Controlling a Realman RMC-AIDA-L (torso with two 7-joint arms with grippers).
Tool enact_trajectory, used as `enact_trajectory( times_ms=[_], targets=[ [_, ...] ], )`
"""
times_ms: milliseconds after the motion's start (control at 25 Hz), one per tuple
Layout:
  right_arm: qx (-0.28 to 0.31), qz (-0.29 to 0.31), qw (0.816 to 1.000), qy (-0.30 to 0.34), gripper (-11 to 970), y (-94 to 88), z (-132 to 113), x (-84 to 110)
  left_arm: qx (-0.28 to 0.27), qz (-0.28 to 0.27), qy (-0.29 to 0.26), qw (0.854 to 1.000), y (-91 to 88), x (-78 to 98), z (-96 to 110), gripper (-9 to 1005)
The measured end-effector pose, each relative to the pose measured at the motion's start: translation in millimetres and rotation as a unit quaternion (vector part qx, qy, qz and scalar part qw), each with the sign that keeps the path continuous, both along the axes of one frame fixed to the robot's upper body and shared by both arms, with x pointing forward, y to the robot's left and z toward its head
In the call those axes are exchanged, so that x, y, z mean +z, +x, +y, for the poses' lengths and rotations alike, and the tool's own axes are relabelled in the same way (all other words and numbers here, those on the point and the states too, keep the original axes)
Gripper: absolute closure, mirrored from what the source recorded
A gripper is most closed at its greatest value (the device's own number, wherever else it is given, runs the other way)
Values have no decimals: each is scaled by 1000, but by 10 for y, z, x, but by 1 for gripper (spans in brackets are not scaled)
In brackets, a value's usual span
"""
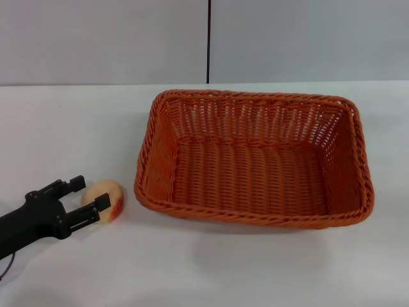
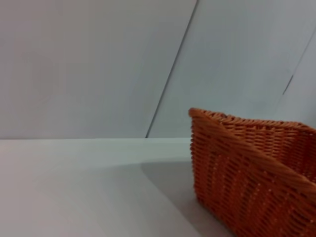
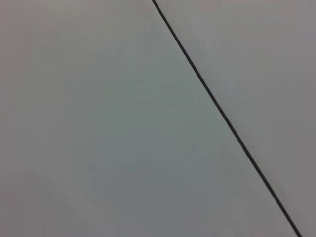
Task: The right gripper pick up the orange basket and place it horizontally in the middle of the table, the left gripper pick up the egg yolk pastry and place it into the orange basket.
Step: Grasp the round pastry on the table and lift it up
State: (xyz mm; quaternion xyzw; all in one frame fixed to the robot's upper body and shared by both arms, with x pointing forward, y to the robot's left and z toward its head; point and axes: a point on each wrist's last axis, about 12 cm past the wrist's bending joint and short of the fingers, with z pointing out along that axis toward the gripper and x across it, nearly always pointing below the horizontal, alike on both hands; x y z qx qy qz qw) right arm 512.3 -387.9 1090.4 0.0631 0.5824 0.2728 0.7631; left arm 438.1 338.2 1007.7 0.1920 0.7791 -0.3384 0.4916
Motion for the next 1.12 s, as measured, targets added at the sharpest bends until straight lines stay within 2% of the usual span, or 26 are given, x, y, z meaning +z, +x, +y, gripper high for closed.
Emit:
enact_trajectory(
  times_ms=[520, 720, 1040, 1120],
  targets=[
    [20, 3, 1000, -10, 475, 48, 53, 15, -17, 5, 10, 1000, 22, -13, -37, 326],
    [20, 3, 1000, -11, 475, 62, 63, 16, -22, -3, 16, 1000, 23, -11, -41, 575],
    [20, 4, 1000, -12, 475, 58, 63, 11, 4, -36, -9, 999, 29, 82, 24, 682],
    [20, 4, 1000, -12, 475, 56, 67, 7, 34, -61, -31, 997, 44, 161, 94, 709]
  ],
)
